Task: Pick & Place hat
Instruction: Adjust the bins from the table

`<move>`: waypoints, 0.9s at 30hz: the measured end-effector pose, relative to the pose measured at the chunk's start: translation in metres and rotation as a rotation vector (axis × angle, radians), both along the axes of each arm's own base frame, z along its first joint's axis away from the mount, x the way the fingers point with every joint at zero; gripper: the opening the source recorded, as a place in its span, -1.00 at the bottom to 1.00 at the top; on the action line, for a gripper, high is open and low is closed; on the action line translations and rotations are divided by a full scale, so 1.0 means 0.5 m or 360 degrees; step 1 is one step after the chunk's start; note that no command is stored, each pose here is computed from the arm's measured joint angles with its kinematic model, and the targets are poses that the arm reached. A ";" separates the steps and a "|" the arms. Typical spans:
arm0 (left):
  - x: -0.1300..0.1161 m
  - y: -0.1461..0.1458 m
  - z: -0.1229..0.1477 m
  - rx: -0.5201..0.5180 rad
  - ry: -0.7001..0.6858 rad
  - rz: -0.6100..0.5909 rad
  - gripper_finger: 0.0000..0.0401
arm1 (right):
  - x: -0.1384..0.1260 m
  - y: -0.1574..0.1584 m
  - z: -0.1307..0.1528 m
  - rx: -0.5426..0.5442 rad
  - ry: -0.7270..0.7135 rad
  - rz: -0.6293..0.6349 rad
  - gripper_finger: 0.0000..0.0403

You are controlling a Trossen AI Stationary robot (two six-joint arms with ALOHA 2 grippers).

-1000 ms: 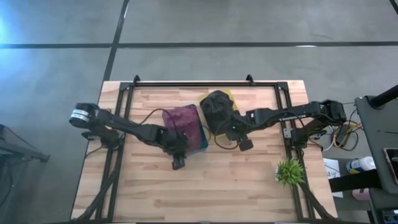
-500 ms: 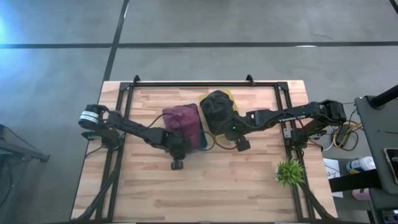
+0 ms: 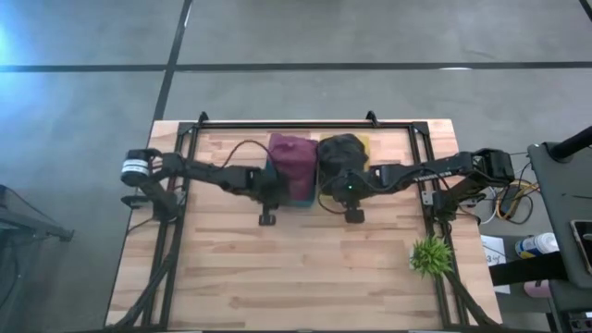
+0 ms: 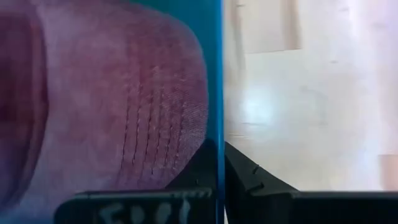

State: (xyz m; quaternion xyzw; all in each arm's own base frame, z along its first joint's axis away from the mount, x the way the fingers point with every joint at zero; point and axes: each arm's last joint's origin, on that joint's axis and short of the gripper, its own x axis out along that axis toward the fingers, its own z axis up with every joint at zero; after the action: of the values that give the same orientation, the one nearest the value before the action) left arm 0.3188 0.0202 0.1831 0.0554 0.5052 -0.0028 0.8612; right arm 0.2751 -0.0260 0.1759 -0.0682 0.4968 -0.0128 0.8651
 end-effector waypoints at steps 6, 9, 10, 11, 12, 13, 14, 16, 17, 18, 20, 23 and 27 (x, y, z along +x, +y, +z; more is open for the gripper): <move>-0.007 0.064 0.001 -0.0002 -0.0001 0.0147 -0.97 | -0.004 -0.030 -0.002 -0.0035 -0.0009 -0.0103 -0.71; -0.008 0.069 0.001 -0.0046 -0.0011 0.0184 -0.96 | -0.003 -0.047 0.002 -0.0132 -0.0009 -0.0043 -0.79; -0.007 0.068 0.001 -0.0066 -0.0019 0.0188 -0.96 | -0.002 -0.051 0.004 -0.0161 -0.0016 -0.0011 -0.81; -0.006 0.065 0.002 -0.0076 -0.0029 0.0184 -0.96 | -0.001 -0.055 0.005 -0.0190 -0.0015 0.0023 -0.83; -0.004 0.063 0.002 -0.0075 -0.0042 0.0179 -0.96 | -0.002 -0.058 0.006 -0.0211 -0.0007 0.0050 -0.85; -0.003 0.061 0.003 -0.0068 -0.0055 0.0165 -0.96 | -0.002 -0.061 0.006 -0.0222 -0.0001 0.0071 -0.87; -0.002 0.059 0.002 -0.0057 -0.0061 0.0143 -0.96 | -0.003 -0.062 0.007 -0.0222 0.0004 0.0095 -0.88; -0.001 0.058 0.003 -0.0016 -0.0068 0.0072 -0.95 | -0.002 -0.064 0.008 -0.0214 0.0004 0.0142 -0.91; -0.001 0.058 0.003 0.0010 -0.0067 0.0028 -0.95 | -0.002 -0.063 0.009 -0.0214 0.0001 0.0172 -0.92; -0.001 0.058 0.003 0.0036 -0.0064 -0.0015 -0.95 | -0.001 -0.063 0.010 -0.0216 -0.0004 0.0204 -0.93; -0.001 0.059 0.003 0.0070 -0.0058 -0.0070 -0.95 | 0.000 -0.062 0.011 -0.0226 -0.0002 0.0244 -0.93; -0.002 0.064 0.003 0.0066 -0.0058 -0.0039 -0.95 | 0.000 -0.061 0.011 -0.0221 -0.0004 0.0250 -0.93; -0.002 0.065 0.003 0.0060 -0.0059 0.0007 -0.95 | 0.000 -0.061 0.011 -0.0224 -0.0001 0.0258 -0.89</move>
State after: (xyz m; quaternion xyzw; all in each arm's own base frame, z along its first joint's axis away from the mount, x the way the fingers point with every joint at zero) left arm 0.3178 0.0525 0.1845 0.0707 0.4893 0.0097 0.8692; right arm 0.2751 -0.0567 0.1814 -0.1686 0.4874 0.0223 0.8565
